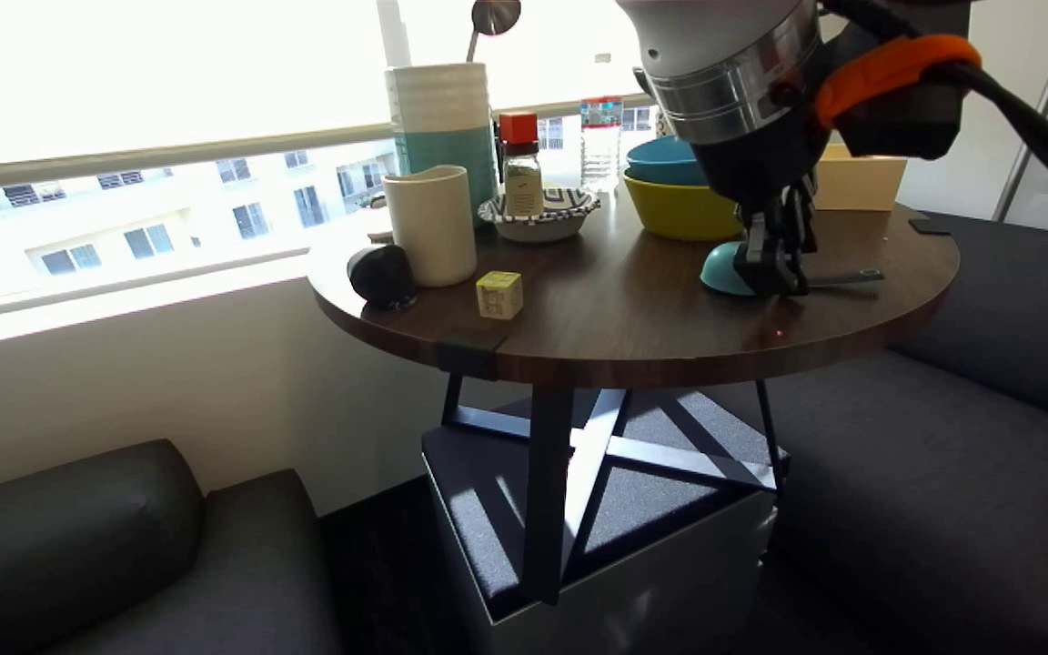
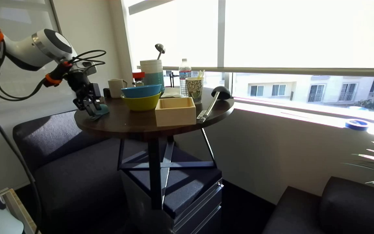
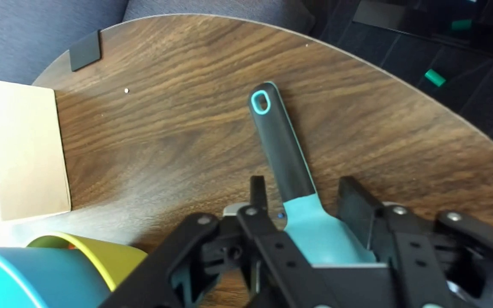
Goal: Turn the scoop upside down
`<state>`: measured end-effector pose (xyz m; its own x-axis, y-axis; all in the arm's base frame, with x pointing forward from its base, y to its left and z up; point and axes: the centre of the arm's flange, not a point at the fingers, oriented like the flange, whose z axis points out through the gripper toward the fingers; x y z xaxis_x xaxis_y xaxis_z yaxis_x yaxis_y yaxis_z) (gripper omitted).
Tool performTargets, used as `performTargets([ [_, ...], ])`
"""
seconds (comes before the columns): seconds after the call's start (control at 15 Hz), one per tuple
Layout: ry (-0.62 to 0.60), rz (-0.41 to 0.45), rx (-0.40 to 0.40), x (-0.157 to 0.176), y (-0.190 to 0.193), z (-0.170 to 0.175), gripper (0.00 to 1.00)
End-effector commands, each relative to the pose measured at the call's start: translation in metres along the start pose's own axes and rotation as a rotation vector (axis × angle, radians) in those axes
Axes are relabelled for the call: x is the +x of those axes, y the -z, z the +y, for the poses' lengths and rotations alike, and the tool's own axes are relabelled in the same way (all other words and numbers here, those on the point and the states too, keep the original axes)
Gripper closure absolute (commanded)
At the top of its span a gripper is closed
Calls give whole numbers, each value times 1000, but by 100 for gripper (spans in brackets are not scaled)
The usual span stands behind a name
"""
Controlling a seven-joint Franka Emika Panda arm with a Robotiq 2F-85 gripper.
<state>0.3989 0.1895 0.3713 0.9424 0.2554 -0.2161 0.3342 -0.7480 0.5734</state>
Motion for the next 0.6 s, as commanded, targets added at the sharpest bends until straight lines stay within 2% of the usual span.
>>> performTargets([
  [0.0, 24, -2, -16, 6, 4, -1, 19],
  [0.2, 16, -2, 15, 7, 12, 12, 1],
  [0.53, -18, 22, 139, 10, 37, 64, 0],
])
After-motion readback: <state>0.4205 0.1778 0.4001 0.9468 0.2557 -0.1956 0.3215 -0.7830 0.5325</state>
